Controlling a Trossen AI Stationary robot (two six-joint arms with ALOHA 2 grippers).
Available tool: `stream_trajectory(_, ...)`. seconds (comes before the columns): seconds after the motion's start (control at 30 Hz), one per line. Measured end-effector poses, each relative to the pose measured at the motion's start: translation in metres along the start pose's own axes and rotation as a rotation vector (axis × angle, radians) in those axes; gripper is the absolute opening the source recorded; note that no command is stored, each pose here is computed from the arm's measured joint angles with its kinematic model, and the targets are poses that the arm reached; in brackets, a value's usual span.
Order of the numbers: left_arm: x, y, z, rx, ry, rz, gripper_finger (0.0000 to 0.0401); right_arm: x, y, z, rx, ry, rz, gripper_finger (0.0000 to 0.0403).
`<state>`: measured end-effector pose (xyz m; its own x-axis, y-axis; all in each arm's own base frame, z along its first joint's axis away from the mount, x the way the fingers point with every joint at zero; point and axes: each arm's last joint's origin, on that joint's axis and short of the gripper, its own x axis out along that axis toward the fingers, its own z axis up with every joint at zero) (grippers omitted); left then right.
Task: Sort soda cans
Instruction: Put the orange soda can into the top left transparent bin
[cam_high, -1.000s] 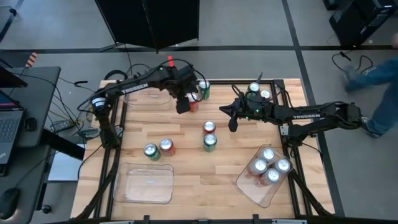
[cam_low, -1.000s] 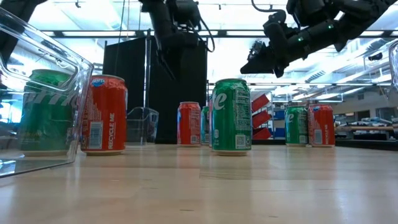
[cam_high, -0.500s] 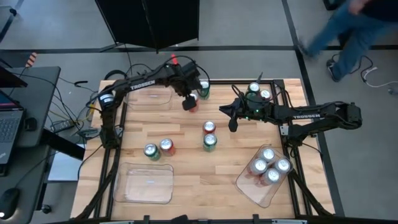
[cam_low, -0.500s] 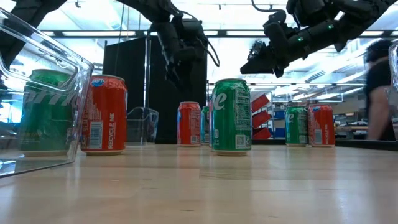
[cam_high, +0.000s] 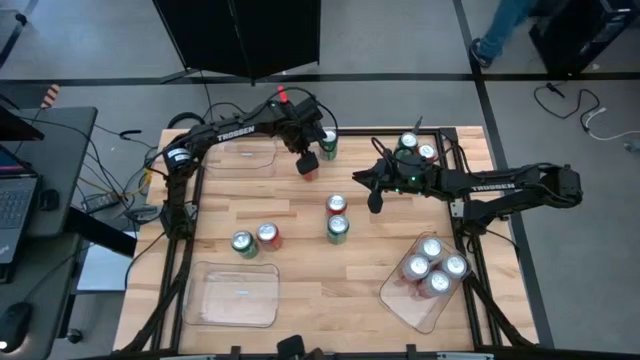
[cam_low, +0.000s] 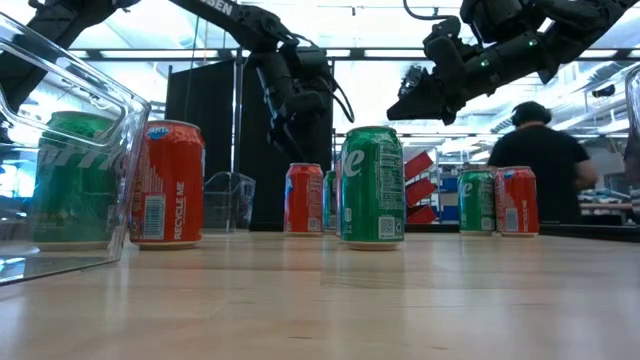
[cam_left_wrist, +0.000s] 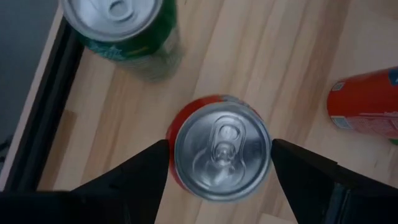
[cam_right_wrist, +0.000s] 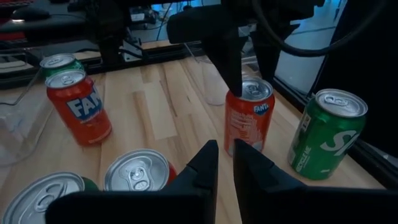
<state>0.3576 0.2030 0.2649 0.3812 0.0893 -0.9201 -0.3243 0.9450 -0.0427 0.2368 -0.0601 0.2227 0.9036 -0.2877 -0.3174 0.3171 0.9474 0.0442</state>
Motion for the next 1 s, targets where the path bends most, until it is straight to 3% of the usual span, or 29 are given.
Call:
stream_trajectory(0.6,-0.017,-0.001,0.004,-0.008,0.022,0.007,0.0287,0.0,0.0,0.001,-0.011,-0.007,0.006,0.0062)
stream_trajectory(1.0,-0.003,0.0,-0.008,-0.033,0.095,-0.015,0.0287,0.0,0.0,0.002,-0.01,-0.016,0.006,0.0072)
